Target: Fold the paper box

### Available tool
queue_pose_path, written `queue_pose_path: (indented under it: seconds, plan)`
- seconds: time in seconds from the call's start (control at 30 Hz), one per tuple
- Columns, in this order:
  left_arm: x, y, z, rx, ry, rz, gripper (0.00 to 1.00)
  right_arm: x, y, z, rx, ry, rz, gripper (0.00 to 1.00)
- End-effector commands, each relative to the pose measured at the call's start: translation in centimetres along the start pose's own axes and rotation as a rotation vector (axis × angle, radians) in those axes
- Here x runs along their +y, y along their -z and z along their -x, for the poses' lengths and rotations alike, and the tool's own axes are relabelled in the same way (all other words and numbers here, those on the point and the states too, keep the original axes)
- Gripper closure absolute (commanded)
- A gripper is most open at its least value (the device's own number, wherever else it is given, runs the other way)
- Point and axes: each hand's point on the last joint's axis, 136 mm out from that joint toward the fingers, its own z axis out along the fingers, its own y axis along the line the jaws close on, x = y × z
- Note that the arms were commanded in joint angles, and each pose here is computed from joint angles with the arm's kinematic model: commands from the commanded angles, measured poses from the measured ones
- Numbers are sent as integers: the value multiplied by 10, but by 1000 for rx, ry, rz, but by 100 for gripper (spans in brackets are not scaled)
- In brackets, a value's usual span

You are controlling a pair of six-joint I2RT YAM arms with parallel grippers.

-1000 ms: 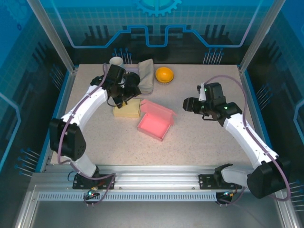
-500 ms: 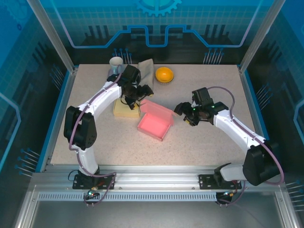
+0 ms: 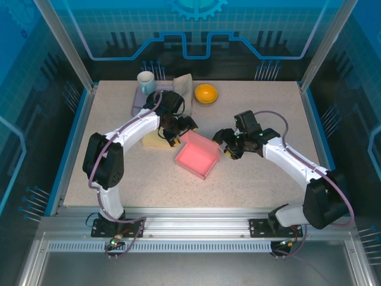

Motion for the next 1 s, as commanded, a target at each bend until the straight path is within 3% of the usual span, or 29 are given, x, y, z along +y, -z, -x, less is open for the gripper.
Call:
queue_pose_path:
  seconds: [0.0,0.43,0.57,0.8,0.97]
  plan:
    - [-11,16,-11,-16,-9,-46,15,6,-1,-5,4,-18,9,33]
    - [0,3,-22,-20,25,-21,22,16,-14,-26,70,-56,37,33]
    - [-1,0,-22,-25,51,-29,31,20,-14,-29,76,-49,42,33]
    - [-1,2,-21,-63,120,-41,59,14,-17,-33,82,-30,21,33]
    - [1,2,-22,-70,200,-60,70,9,-19,-38,85,-20,7,33]
